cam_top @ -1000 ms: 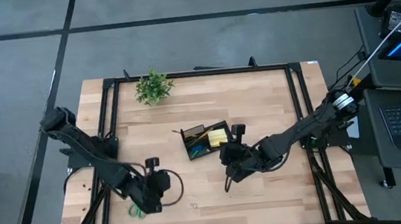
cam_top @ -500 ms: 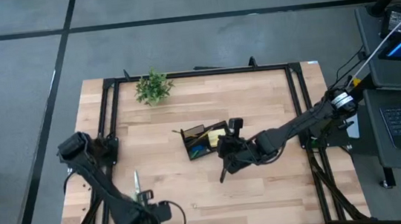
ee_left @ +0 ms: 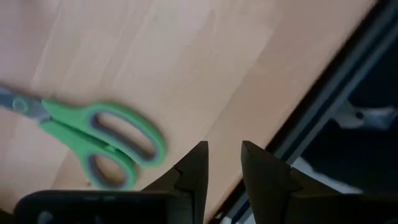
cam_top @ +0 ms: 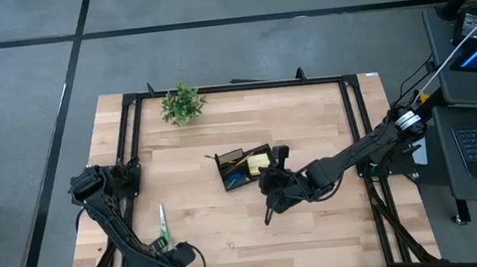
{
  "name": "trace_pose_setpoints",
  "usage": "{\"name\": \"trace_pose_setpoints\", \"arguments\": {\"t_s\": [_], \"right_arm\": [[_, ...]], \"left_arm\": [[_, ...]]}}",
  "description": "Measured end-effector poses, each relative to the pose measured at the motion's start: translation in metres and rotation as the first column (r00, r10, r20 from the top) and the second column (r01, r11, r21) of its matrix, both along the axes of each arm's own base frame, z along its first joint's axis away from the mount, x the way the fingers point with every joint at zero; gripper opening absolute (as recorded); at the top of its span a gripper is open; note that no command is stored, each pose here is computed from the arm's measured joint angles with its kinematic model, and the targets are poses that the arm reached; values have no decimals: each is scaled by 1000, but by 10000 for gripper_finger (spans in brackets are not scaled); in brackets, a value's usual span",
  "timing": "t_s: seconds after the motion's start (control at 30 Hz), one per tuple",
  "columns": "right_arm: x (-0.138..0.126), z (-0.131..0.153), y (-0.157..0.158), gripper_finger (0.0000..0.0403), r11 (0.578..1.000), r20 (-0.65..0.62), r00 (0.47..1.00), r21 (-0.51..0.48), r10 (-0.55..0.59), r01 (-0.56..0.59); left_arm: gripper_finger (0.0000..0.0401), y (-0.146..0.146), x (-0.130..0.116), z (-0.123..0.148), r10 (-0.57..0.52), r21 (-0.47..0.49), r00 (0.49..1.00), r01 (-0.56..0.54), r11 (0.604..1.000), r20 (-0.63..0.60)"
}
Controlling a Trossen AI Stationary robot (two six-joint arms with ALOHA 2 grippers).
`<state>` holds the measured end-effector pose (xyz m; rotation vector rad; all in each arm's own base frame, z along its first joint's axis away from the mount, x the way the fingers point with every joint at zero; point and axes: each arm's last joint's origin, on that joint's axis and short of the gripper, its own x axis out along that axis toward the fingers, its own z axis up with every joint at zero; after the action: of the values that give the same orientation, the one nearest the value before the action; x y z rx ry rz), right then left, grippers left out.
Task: Pick and place office supplies into organizer
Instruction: Put the green scissors into the black desk organizer
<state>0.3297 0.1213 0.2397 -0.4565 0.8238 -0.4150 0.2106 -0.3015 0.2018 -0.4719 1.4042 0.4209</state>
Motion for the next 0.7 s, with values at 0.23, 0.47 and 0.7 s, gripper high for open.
{"name": "trace_pose_setpoints", "arguments": {"t_s": [0.23,0.47,0.7], "right_arm": [[-2,1,10,4,999,19,999,6,33,-33],[-2,1,15,4,998,26,998,35,54,-54],[1,3,17,4,994,48,995,61,88,-90]], "left_arm": [[90,-2,-15,0,104,44,994,-103,994,-23],[90,-7,-39,1,280,100,958,-274,957,-56],[90,-8,-44,-2,329,101,943,-322,941,-58]]}}
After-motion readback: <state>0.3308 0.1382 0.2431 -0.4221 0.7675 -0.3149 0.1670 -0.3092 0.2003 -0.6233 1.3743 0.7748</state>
